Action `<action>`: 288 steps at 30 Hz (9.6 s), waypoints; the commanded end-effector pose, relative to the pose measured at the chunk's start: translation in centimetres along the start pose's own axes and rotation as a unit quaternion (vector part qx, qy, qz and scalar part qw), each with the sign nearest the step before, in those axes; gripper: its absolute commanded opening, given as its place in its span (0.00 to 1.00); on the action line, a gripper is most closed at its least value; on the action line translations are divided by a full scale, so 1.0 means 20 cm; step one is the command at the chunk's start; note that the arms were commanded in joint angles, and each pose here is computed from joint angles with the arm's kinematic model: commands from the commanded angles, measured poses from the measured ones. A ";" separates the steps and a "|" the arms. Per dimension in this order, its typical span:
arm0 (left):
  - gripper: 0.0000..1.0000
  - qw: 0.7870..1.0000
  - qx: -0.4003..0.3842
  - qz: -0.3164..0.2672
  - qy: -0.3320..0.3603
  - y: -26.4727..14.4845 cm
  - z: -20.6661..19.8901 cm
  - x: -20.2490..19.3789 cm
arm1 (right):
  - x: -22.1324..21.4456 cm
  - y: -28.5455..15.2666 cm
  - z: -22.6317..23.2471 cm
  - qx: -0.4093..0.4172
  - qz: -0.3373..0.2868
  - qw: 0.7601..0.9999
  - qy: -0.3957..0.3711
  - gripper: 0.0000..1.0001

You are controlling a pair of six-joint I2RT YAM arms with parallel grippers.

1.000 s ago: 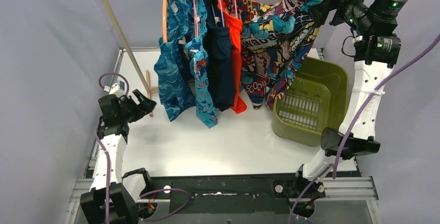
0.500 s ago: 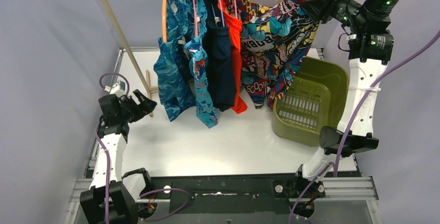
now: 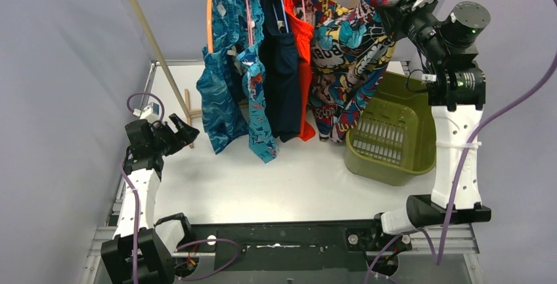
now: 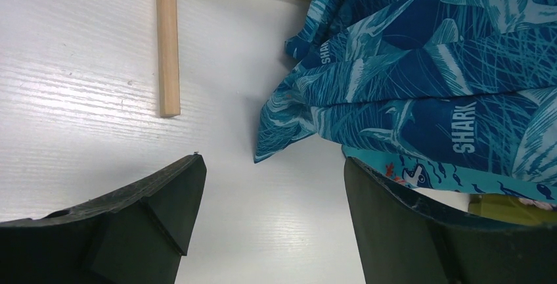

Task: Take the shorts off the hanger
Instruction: Pick up the hanger from the clothes rod, then remove the shorts from the hanger.

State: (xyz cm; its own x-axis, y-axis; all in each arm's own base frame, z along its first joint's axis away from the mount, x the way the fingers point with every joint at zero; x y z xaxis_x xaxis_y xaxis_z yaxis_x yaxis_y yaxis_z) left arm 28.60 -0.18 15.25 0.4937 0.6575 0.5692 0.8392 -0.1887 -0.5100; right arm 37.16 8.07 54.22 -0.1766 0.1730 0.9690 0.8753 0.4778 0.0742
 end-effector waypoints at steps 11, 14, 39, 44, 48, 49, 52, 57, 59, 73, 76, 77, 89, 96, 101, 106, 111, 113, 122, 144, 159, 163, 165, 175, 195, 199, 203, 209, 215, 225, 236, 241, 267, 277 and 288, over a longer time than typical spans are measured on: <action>0.77 0.999 -0.017 -0.027 0.012 0.00 -0.04 0.07 | 0.17 -0.06 0.17 -0.127 -0.115 0.984 -0.039 0.00; 0.77 0.999 -0.015 -0.028 0.013 -0.01 -0.03 0.07 | -0.01 -0.03 0.24 -0.127 -0.034 0.991 -0.032 0.00; 0.77 1.000 -0.019 -0.020 0.008 0.00 -0.03 0.06 | -0.32 0.15 0.43 -0.017 0.218 0.976 -0.021 0.19; 0.77 1.000 -0.020 -0.020 0.008 0.00 -0.03 0.07 | -0.15 0.11 0.28 -0.145 0.144 0.978 -0.042 0.00; 0.77 0.999 -0.021 -0.022 0.008 0.00 -0.04 0.07 | 0.12 0.00 0.22 -0.261 0.021 0.962 -0.075 0.00; 0.77 1.000 -0.021 -0.022 0.008 0.00 -0.03 0.07 | 0.17 -0.02 0.20 -0.280 0.005 0.956 -0.081 0.00; 0.77 0.999 -0.020 -0.023 0.008 0.00 -0.03 0.07 | 0.29 -0.04 0.20 -0.308 -0.023 0.945 -0.105 0.00; 0.77 1.000 -0.017 -0.025 0.008 0.00 -0.03 0.07 | 0.46 -0.06 0.24 -0.320 -0.025 0.934 -0.157 0.00; 0.77 0.999 -0.017 -0.026 0.009 0.00 -0.03 0.08 | 0.49 -0.06 0.24 -0.318 -0.020 0.932 -0.170 0.00; 0.77 0.999 -0.019 -0.026 0.008 -0.01 -0.03 0.08 | 0.48 -0.19 0.19 -0.348 -0.049 0.926 -0.140 0.00; 0.77 0.999 -0.018 -0.028 0.009 -0.01 -0.03 0.08 | 0.46 -0.22 0.20 -0.342 -0.067 0.931 -0.111 0.00; 0.77 0.999 -0.018 -0.029 0.009 -0.01 -0.03 0.08 | 0.43 -0.23 0.20 -0.345 -0.066 0.931 -0.100 0.00; 0.77 0.999 -0.022 -0.032 0.010 -0.02 -0.04 0.08 | 0.04 -0.41 0.38 -0.247 -0.042 0.966 0.067 0.00; 0.77 0.998 -0.034 -0.042 0.008 -0.05 -0.07 0.09 | -0.39 -0.54 0.55 -0.200 0.029 0.964 0.170 0.00; 0.77 0.998 -0.060 -0.030 -0.015 -0.07 -0.12 0.05 | -0.61 -0.66 0.64 -0.166 0.037 0.964 0.205 0.00; 0.75 0.993 -0.118 -0.007 -0.022 -0.15 -0.25 0.00 | -0.59 -0.77 0.76 -0.062 0.053 0.976 0.201 0.00; 0.74 0.989 -0.148 -0.013 -0.019 -0.23 -0.36 0.02 | -0.59 -0.90 0.88 0.036 0.080 0.976 0.198 0.00; 0.73 0.987 -0.161 -0.009 -0.019 -0.25 -0.40 0.02 | -0.59 -0.94 0.90 0.056 0.090 0.973 0.204 0.00; 0.72 0.963 -0.264 0.043 0.026 -0.40 -0.65 -0.02 | -0.38 -1.14 1.12 0.255 -0.005 0.944 0.210 0.00; 0.72 0.900 -0.405 0.069 0.147 -0.52 -1.10 -0.35 | -0.61 -0.63 1.44 0.313 0.044 0.918 0.240 0.00; 0.43 0.939 -0.329 -0.005 0.102 -0.30 -1.10 -0.35 | -0.66 -0.63 1.49 0.334 0.029 0.910 0.246 0.00; 0.18 0.935 -0.336 -0.003 0.111 -0.32 -1.13 -0.37 | -0.67 -0.63 1.47 0.319 0.030 0.915 0.246 0.00; 0.05 0.937 -0.324 -0.010 0.128 -0.33 -1.13 -0.35 | -0.69 -0.61 1.46 0.306 0.040 0.919 0.245 0.03; 0.00 0.943 -0.199 -0.173 0.205 -0.56 -1.07 0.07 | -0.66 -0.47 1.23 0.160 0.067 0.965 0.194 0.76; 0.00 0.954 -0.183 -0.083 0.223 -0.39 -1.03 -0.12 | -0.82 -0.32 1.36 0.186 0.126 0.956 0.190 0.82; 0.00 0.954 -0.168 -0.091 0.233 -0.36 -1.01 -0.12 | -0.88 -0.29 1.40 0.192 0.148 0.953 0.182 0.78; 0.00 0.953 -0.166 -0.091 0.235 -0.33 -1.01 -0.13 | -0.91 -0.29 1.50 0.248 0.156 0.940 0.178 0.75; 0.00 0.953 -0.166 -0.081 0.241 -0.32 -1.02 -0.14 | -0.94 -0.25 1.59 0.264 0.176 0.936 0.150 0.63; 0.00 0.955 -0.147 -0.087 0.243 -0.34 -0.98 -0.13 | -0.96 -0.23 1.53 0.226 0.180 0.947 0.138 0.19; 0.00 0.958 -0.094 -0.145 0.228 -0.41 -0.87 -0.01 | -1.16 -0.35 1.28 0.109 0.234 0.961 0.103 0.00; 0.00 0.959 -0.052 -0.172 0.217 -0.42 -0.80 0.04 | -1.25 -0.47 1.06 0.041 0.223 0.967 0.120 0.00; 0.00 0.960 -0.062 -0.173 0.212 -0.41 -0.83 0.04 | -1.26 -0.48 1.13 0.092 0.222 0.963 0.120 0.00; 0.00 0.955 -0.166 -0.115 0.219 -0.42 -0.97 -0.10 | -1.07 -0.56 1.20 0.155 0.098 0.969 0.164 0.87; 0.00 0.949 -0.207 -0.095 0.220 -0.44 -1.01 -0.14 | -1.11 -0.57 1.41 0.305 0.146 0.931 0.138 0.61; 0.00 0.946 -0.218 -0.072 0.230 -0.45 -1.00 -0.19 | -1.04 -0.57 1.46 0.343 0.110 0.921 0.146 0.04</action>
State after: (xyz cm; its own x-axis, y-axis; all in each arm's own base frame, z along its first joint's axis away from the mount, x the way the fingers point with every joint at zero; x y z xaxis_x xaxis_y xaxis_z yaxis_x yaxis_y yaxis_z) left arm 23.91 -14.63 28.36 0.3792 0.3080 0.8726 0.8829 -0.4028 -0.2415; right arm 17.37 23.59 22.30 0.3006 0.2330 0.9248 0.3544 0.8730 -0.3351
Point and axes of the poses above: each gripper's point midway between its finger pads, its own y axis out along the fingers, its own z axis along the line the jaws close on, x = y × z, the point moved 2 cm from there along -y, back along the fingers, and after that the axes turned 8 degrees about -y, right-handed, at the moved point
